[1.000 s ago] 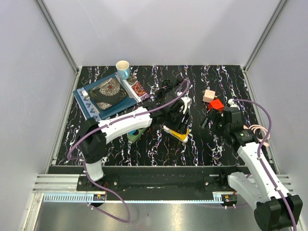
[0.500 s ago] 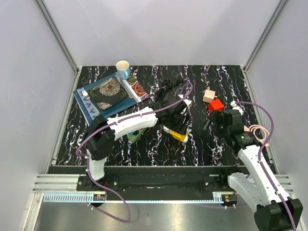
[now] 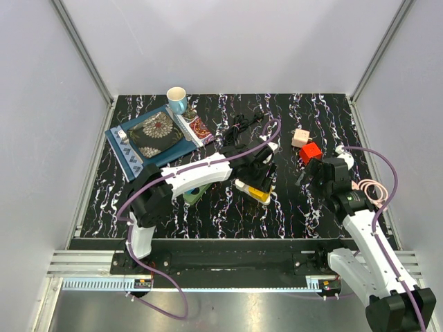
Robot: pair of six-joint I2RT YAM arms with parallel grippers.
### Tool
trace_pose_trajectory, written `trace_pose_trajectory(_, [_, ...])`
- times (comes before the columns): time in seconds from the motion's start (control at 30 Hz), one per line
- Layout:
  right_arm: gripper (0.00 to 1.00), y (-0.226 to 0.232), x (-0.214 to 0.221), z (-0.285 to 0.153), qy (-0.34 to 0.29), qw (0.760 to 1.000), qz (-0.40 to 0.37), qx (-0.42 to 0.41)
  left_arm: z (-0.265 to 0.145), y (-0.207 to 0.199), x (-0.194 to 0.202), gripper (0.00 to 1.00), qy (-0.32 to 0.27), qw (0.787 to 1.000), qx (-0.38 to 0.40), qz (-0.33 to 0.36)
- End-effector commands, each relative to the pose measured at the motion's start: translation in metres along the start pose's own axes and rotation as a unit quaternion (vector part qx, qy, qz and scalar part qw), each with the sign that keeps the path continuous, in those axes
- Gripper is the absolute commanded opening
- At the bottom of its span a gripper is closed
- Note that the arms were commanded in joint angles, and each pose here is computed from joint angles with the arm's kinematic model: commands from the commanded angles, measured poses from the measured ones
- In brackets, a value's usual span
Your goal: Insert the plug
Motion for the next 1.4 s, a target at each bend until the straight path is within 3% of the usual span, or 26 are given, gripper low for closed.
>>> trace_pose_trajectory(0.0, [0.99, -0.004, -0.009, -0.005, -0.026, 0.999, -0.003, 0.021, -0.006, -0.013, -0.014, 0.00, -0.033, 0.999, 0.016, -0.005])
trace_pose_trajectory(0.8, [1.00, -0.002, -0.007, -0.004, -0.019, 1.000, -0.006, 0.016, 0.001, -0.010, 0.003, 0.00, -0.043, 0.998, -0.045, -0.008])
trace_pose_trajectory(1.37, [1.00, -0.003, -0.005, -0.004, -0.024, 1.000, -0.013, 0.015, 0.017, -0.004, 0.019, 0.00, 0.004, 0.995, -0.099, -0.012])
Point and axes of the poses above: each gripper's point midway between its finger pads, its own z axis out along the fingers, its own y axis along the line the jaws close on, x = y × z, the point moved 9 cm from there along -z, back along the fingers, and after that the axes turned 13 degrees about -z, right-handed, at the moved point
